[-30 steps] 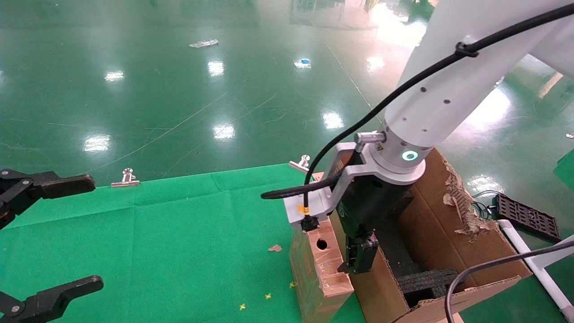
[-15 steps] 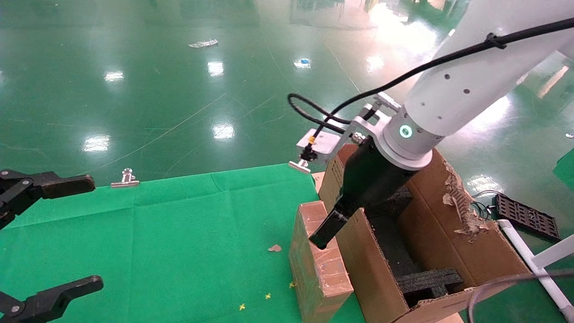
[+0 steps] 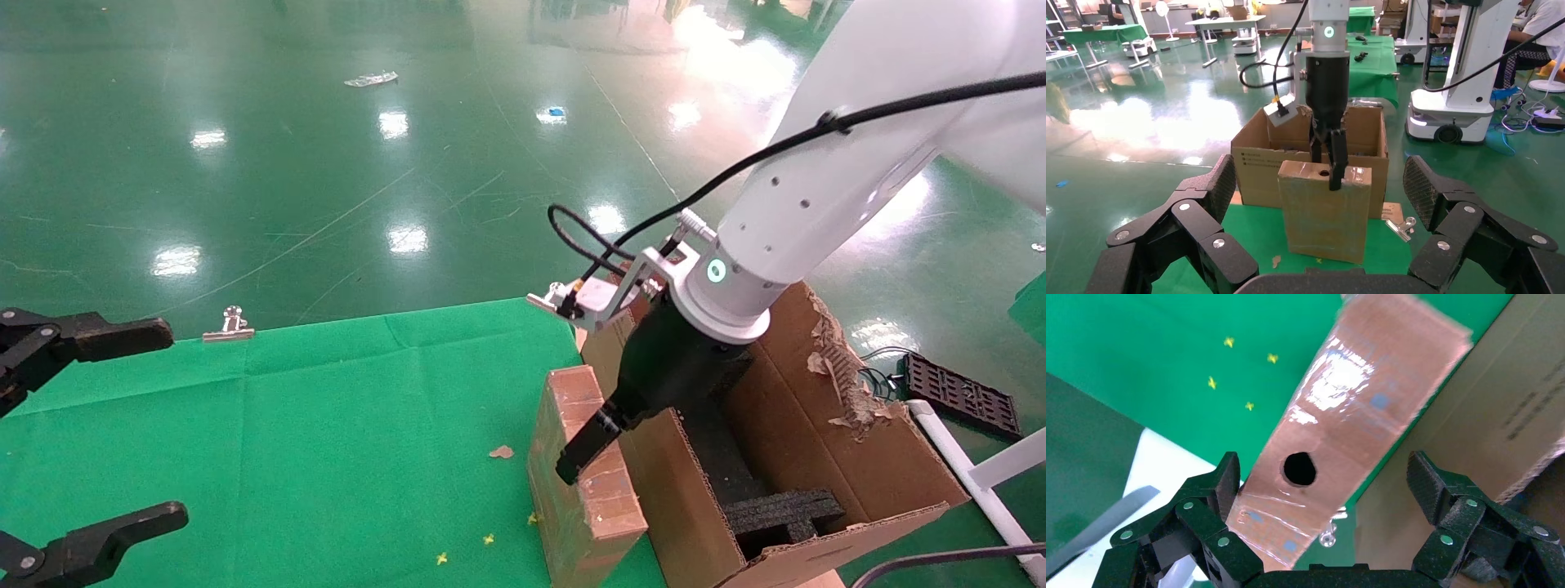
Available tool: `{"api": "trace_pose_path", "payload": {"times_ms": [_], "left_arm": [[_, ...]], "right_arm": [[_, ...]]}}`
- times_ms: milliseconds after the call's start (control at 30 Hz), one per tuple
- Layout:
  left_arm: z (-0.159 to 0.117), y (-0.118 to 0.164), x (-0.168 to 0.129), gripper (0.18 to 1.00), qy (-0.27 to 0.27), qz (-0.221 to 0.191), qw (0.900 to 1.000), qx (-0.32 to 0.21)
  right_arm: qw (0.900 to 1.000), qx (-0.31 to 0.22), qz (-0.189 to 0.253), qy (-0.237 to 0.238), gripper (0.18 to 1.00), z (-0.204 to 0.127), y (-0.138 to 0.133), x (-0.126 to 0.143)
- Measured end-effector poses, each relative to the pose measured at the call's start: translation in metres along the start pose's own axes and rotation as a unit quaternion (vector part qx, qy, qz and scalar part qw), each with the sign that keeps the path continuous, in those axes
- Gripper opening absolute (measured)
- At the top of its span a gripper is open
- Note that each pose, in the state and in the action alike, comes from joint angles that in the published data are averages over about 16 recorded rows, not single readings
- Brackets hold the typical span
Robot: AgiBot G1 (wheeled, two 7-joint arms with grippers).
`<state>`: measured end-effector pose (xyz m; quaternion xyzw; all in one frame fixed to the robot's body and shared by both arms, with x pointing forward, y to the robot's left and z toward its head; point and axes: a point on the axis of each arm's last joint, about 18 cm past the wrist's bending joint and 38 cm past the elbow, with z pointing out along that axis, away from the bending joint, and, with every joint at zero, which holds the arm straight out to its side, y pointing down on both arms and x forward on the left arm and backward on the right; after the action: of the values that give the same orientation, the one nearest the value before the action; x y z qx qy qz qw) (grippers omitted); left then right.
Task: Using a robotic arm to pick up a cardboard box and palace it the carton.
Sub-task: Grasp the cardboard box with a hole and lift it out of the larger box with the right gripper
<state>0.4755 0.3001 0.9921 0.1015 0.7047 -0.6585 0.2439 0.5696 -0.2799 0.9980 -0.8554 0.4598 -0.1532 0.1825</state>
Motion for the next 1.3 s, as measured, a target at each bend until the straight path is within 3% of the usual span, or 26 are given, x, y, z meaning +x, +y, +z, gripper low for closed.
{"api": "trace_pose_path", "payload": {"times_ms": [633,933,1300], "left_arm": [[0.0,0.0,0.0,0.966,0.0,0.0,1.0,0.0],[0.0,0.0,0.0,0.874,0.0,0.0,1.0,0.0],[0.0,0.0,0.0,0.658,0.0,0.0,1.0,0.0]], "right_arm": [[1.0,-0.027,0.004,0.012,0.947,0.017,0.01,-0.003],[0.999,-0.03,0.005,0.012,0.82,0.018,0.014,-0.003],[1.0,0.009,-0.01,0.016,0.583,0.001,0.009,0.002]]}}
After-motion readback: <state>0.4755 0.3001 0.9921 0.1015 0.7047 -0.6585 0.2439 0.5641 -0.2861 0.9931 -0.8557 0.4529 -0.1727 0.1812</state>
